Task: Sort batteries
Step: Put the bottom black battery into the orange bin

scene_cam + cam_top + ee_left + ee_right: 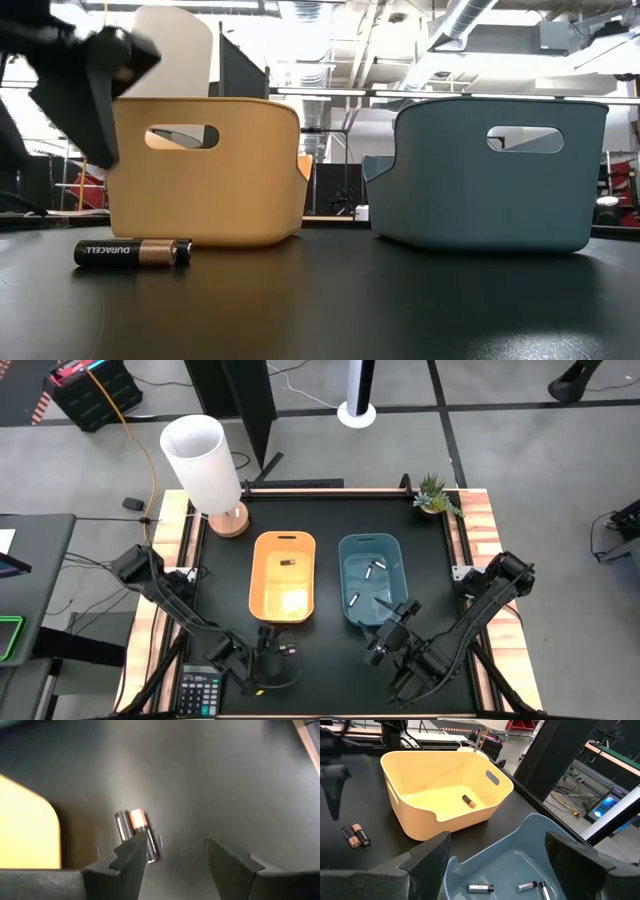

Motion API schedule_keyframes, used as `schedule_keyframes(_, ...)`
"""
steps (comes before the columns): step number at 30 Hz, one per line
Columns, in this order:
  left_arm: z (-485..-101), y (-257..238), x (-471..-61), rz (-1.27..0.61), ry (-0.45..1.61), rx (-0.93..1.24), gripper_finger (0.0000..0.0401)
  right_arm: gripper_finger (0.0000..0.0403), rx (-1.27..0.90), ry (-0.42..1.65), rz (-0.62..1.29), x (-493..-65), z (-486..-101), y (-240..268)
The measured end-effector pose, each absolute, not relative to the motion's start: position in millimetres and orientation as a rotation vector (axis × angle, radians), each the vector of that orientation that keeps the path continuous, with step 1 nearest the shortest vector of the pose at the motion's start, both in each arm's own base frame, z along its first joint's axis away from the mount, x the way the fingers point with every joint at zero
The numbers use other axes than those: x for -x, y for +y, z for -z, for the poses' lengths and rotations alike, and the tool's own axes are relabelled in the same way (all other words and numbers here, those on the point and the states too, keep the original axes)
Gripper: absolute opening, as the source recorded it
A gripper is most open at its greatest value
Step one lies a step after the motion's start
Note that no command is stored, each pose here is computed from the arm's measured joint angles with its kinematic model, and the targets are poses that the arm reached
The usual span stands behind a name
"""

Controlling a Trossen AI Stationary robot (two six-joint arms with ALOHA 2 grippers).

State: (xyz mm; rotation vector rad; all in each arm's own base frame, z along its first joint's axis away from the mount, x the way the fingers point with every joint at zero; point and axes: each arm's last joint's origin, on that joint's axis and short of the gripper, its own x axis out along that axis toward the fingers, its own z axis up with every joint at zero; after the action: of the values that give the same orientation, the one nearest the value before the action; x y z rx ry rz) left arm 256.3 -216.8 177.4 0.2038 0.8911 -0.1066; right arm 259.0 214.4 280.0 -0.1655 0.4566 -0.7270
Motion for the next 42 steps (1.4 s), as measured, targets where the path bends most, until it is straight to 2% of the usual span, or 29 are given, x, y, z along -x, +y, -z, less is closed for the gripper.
schedule_keyframes(5,-162,-215,-262,0.045,0.934,-0.158,0.0192,0.034,0.165,0.456,0.727,-259,-280,214)
schedule_keyframes(21,-162,-215,-264,0.001,0.928,-0.057,0.0192,0.034,0.165,0.457,0.727,-259,-280,214)
schedule_keyframes(42,-152,-217,-266,-0.035,0.917,-0.06,0.0192,0.034,0.167,0.457,0.727,-259,-280,214)
